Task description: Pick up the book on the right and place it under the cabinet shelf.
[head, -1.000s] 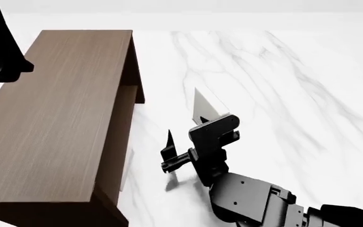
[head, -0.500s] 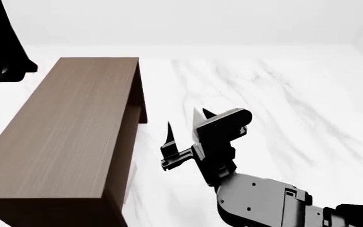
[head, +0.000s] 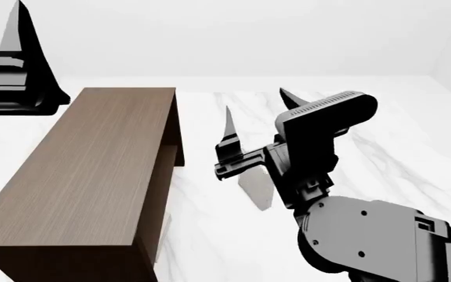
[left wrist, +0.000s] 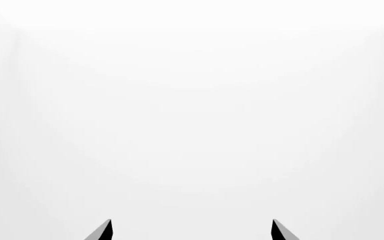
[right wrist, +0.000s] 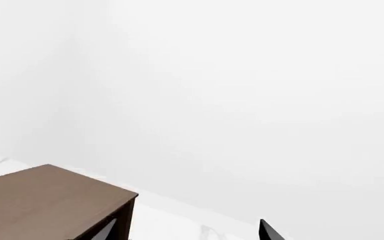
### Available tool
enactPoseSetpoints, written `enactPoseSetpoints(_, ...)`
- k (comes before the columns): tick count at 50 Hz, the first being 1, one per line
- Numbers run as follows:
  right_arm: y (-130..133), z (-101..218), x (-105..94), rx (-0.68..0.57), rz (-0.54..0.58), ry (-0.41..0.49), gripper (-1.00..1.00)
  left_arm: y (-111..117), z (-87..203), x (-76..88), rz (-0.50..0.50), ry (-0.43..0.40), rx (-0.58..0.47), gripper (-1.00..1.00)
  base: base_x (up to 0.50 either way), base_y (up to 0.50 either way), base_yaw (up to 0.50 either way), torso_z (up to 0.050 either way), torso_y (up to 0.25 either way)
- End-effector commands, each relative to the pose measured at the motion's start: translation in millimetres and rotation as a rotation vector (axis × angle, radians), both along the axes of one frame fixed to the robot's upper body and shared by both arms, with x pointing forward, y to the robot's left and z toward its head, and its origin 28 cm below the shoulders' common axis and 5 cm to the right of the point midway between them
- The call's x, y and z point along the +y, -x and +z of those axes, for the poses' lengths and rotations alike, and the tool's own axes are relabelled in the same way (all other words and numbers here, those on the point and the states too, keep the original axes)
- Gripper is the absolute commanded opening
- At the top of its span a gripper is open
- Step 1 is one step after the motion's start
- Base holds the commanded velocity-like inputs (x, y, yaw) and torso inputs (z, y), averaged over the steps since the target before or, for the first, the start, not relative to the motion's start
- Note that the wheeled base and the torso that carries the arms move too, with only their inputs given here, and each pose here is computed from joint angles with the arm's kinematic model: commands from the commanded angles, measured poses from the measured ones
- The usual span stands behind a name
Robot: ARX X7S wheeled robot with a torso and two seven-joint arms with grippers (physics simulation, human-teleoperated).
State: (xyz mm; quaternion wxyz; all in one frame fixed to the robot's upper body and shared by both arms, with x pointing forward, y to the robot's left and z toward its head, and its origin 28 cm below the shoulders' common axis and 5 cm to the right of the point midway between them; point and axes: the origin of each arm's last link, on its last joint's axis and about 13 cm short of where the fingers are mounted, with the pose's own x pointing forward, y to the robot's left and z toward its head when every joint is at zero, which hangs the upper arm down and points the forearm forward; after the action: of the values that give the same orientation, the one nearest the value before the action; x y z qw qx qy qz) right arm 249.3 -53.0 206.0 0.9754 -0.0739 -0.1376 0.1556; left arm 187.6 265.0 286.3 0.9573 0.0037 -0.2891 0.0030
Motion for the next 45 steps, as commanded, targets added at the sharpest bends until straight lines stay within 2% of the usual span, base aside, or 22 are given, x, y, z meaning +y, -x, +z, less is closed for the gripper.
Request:
enactPoseSetpoints(1,12.7,31.4,-15.3,-0.090,-0.053,-0.006,1.00,-4.2,-16.1,-1.6,-0.012,-0.002,0.043,1.00,0.00,0.00,0.00,0.000,0.172)
enactPoseSetpoints(27,49.1,71.7,-52.2,-0.243,-0.206,-0.051,1.00,-7.2,-38.2,2.2,0.007,0.007,0.099,1.00,0.00,0.00,0.00,0.000,0.178)
enactPoseSetpoints(35,56.2,75.8,-58.1,-0.260,-0.219,-0.060,1.00,-9.2,-42.6,5.2,0.008,0.009,0.092,1.00,0.00,0.00,0.00,0.000,0.002)
enactPoseSetpoints(45,60.8,79.6,-73.7,-0.292,-0.183,-0.013,1.00,-12.9,-45.0,16.8,0.023,0.024,0.081,1.00,0.00,0.00,0.00,0.000,0.000)
